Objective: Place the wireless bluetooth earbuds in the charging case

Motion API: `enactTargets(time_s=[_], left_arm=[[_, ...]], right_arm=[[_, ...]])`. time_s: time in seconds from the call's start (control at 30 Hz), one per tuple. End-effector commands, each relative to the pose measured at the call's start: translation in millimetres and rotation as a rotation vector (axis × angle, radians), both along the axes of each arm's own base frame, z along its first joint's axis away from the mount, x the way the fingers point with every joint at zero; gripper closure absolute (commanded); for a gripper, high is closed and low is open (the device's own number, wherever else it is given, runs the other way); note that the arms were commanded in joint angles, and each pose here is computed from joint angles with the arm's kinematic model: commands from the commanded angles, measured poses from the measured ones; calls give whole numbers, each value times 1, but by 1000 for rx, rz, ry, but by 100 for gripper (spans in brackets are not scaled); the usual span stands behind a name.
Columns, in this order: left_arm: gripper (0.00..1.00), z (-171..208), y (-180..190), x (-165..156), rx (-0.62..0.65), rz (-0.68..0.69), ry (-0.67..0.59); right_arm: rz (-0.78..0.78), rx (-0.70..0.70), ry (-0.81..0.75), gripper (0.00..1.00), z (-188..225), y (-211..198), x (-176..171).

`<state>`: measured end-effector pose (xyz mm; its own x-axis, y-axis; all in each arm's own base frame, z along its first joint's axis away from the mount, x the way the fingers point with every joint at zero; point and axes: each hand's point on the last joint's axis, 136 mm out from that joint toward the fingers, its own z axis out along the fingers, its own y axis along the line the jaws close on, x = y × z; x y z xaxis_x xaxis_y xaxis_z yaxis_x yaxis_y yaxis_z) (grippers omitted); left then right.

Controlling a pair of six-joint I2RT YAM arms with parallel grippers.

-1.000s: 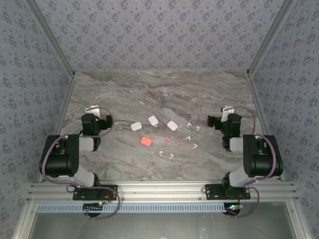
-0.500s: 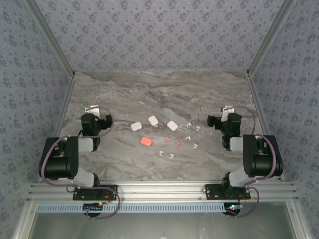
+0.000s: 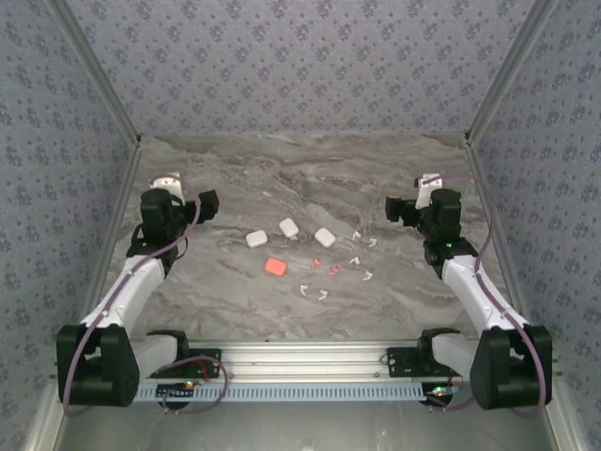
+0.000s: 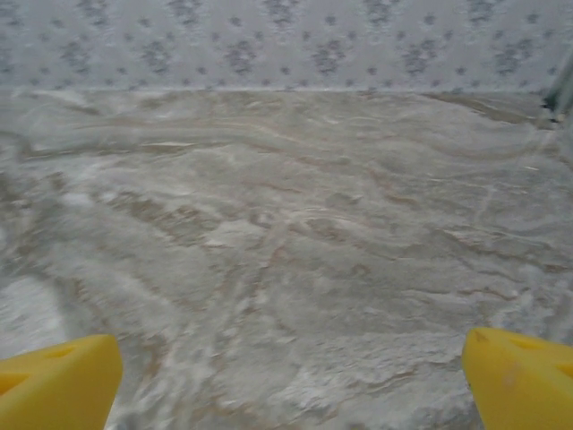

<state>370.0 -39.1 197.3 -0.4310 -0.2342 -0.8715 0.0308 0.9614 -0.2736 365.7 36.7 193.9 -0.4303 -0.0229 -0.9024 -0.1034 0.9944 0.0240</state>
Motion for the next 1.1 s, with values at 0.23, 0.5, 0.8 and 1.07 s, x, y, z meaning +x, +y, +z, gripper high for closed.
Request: enactTargets(time_s=[0.23,0.5,0.8,1.07], left_arm=[[1,-31,-55,-81,-424,-126,292],[1,-39,-73,-93,-448,-207,339],[1,-42,-73,-91,-440,-198,341],[1,-43,-73,-93,-442,-192,346]], right_arm=[[223,-63,406,0,-35,77,-65],[378,-244,607,7,-75,130,-70],[476,-357,704,11,-105,179,-41],[515,-395,767,15,-133,200,-21]])
